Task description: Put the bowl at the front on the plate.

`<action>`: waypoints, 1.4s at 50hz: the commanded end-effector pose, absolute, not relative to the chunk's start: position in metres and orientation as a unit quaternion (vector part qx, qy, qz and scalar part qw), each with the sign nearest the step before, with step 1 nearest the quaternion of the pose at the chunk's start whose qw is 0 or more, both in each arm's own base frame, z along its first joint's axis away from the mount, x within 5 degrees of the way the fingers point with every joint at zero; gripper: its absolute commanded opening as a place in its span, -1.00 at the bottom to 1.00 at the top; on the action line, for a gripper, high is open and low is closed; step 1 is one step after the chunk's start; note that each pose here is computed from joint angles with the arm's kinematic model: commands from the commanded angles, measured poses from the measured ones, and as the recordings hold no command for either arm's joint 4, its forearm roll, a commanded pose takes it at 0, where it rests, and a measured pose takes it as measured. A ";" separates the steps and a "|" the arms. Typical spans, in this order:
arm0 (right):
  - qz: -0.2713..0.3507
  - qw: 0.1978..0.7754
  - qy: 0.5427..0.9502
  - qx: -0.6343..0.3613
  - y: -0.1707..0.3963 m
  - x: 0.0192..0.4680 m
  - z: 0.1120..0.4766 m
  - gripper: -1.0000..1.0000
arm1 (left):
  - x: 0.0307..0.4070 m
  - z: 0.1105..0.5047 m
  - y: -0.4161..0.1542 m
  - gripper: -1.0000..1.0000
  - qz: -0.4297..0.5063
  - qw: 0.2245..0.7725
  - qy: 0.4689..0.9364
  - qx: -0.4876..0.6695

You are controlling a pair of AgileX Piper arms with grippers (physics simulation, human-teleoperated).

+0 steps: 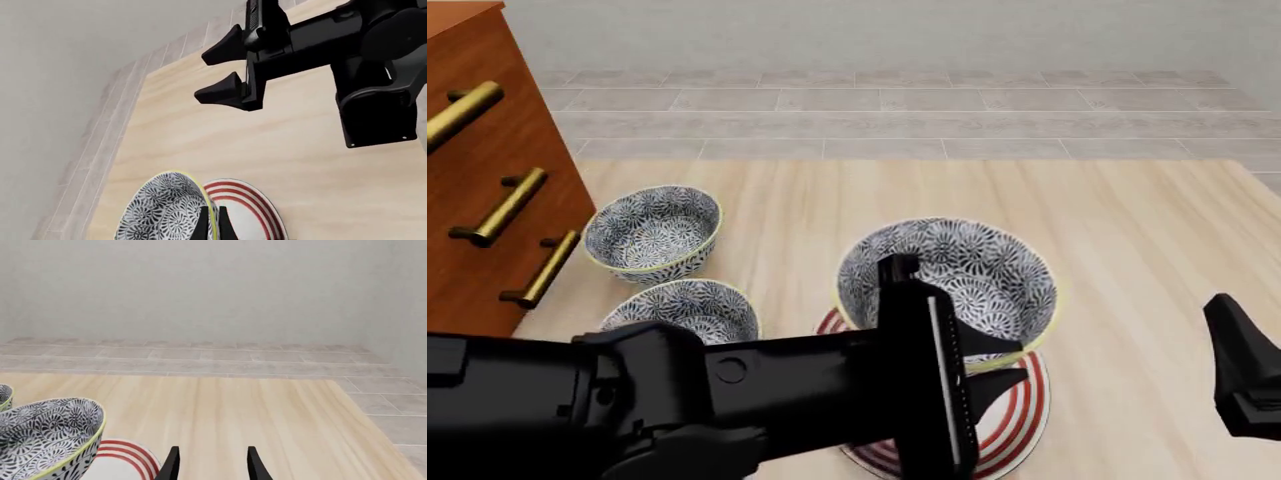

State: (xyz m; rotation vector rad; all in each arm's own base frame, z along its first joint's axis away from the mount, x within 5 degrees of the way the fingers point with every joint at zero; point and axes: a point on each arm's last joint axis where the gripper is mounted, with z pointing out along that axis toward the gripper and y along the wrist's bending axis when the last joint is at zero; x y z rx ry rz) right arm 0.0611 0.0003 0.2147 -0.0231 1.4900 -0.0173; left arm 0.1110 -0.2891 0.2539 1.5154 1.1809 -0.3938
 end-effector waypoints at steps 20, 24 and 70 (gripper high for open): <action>-0.007 0.735 0.678 -0.011 0.000 0.062 0.215 1.00 | 0.130 0.236 -0.302 -1.00 -0.163 0.538 0.533 0.633; -0.006 0.735 0.678 -0.010 0.000 0.062 0.215 1.00 | 0.133 0.232 -0.303 -1.00 -0.162 0.534 0.540 0.630; -0.005 0.736 0.677 -0.007 0.000 0.062 0.216 1.00 | 0.150 0.210 -0.313 -1.00 -0.167 0.495 0.596 0.610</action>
